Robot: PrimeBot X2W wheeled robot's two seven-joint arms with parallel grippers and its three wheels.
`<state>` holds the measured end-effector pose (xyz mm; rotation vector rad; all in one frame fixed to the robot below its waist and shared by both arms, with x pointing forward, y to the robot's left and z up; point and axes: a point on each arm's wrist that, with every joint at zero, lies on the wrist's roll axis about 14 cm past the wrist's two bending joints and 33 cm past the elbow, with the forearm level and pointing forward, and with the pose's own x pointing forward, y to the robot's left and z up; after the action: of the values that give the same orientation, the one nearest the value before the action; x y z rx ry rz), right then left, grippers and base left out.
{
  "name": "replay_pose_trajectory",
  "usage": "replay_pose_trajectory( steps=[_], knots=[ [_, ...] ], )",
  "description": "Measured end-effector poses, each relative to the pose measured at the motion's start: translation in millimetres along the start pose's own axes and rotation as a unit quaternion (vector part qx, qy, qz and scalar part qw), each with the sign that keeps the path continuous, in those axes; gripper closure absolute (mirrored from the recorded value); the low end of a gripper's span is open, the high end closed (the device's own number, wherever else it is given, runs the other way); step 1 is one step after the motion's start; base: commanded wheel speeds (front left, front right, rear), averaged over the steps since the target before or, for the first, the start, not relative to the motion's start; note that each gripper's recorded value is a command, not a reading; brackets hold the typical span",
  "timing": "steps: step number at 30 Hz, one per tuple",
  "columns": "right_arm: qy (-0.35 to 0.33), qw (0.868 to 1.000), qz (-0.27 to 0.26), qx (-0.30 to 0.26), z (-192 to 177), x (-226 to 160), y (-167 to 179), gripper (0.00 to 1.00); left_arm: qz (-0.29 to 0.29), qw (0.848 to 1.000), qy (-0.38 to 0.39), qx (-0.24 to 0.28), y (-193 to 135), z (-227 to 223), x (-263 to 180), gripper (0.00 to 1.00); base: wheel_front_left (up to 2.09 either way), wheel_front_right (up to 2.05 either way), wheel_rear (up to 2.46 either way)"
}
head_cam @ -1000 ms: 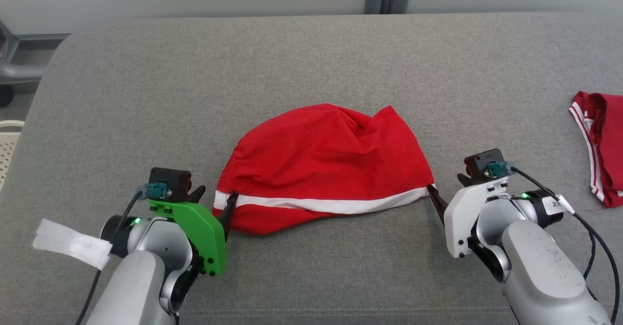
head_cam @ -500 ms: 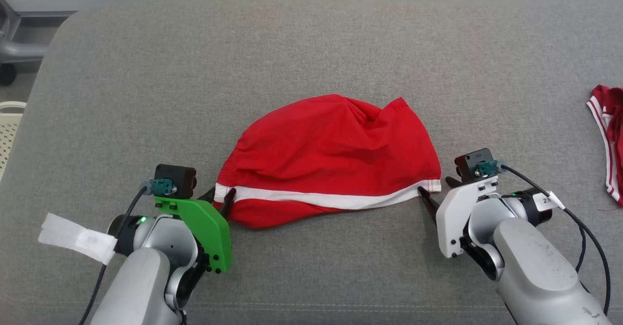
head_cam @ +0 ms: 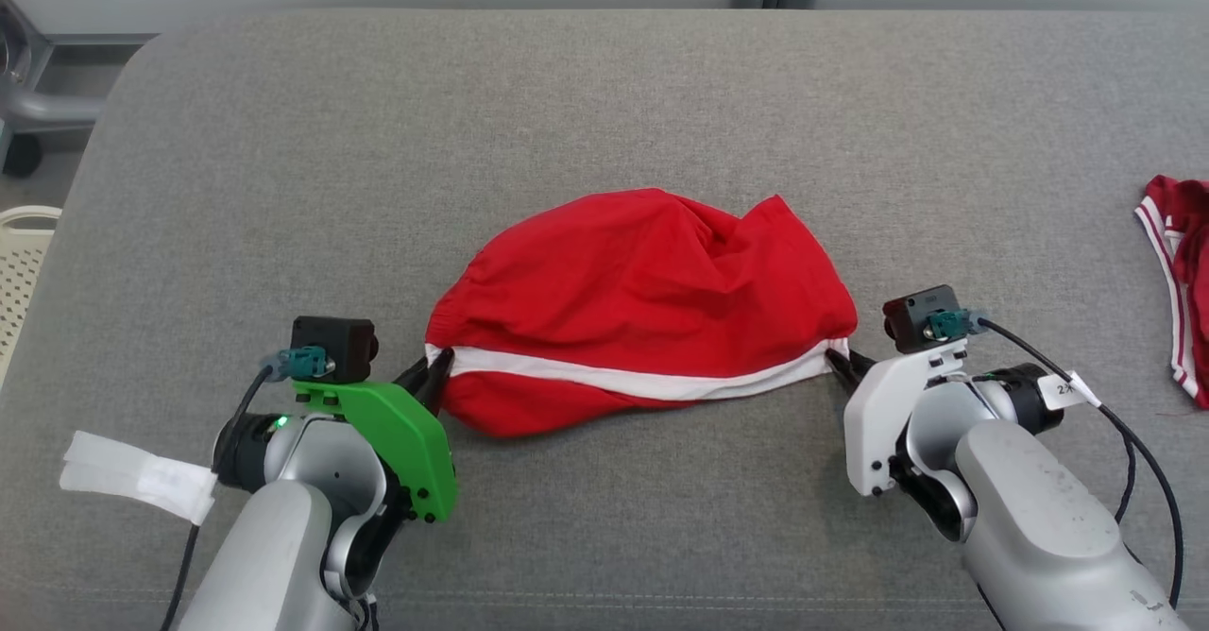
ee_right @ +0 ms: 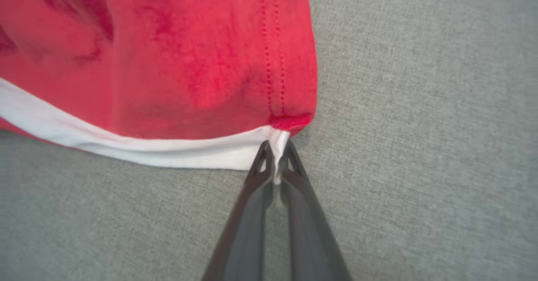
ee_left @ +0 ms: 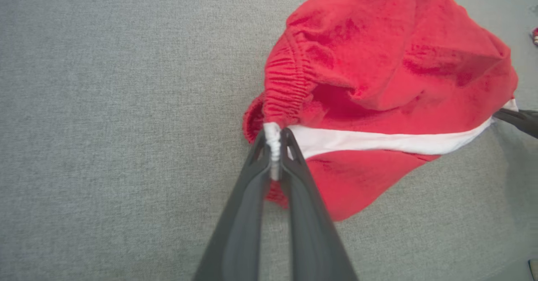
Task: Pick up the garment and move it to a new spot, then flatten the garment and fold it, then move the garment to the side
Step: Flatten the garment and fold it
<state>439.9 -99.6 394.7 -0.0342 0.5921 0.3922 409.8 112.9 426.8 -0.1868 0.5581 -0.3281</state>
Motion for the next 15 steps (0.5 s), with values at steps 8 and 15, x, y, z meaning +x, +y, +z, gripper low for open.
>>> replay_pose_trajectory(
  steps=[8,15],
  knots=[
    [-0.085,0.996,-0.008,0.01,46.1,-25.7,-6.9,1.0,-0.032,0.995,-0.083,-0.035,-23.1,43.5,-12.0,1.0,0.0,0.0,0.0],
    [-0.147,0.988,-0.023,0.03,83.6,-62.7,-20.1,1.0,-0.076,0.989,-0.123,-0.042,-50.3,75.2,-21.7,1.0,0.0,0.0,0.0]
  ],
)
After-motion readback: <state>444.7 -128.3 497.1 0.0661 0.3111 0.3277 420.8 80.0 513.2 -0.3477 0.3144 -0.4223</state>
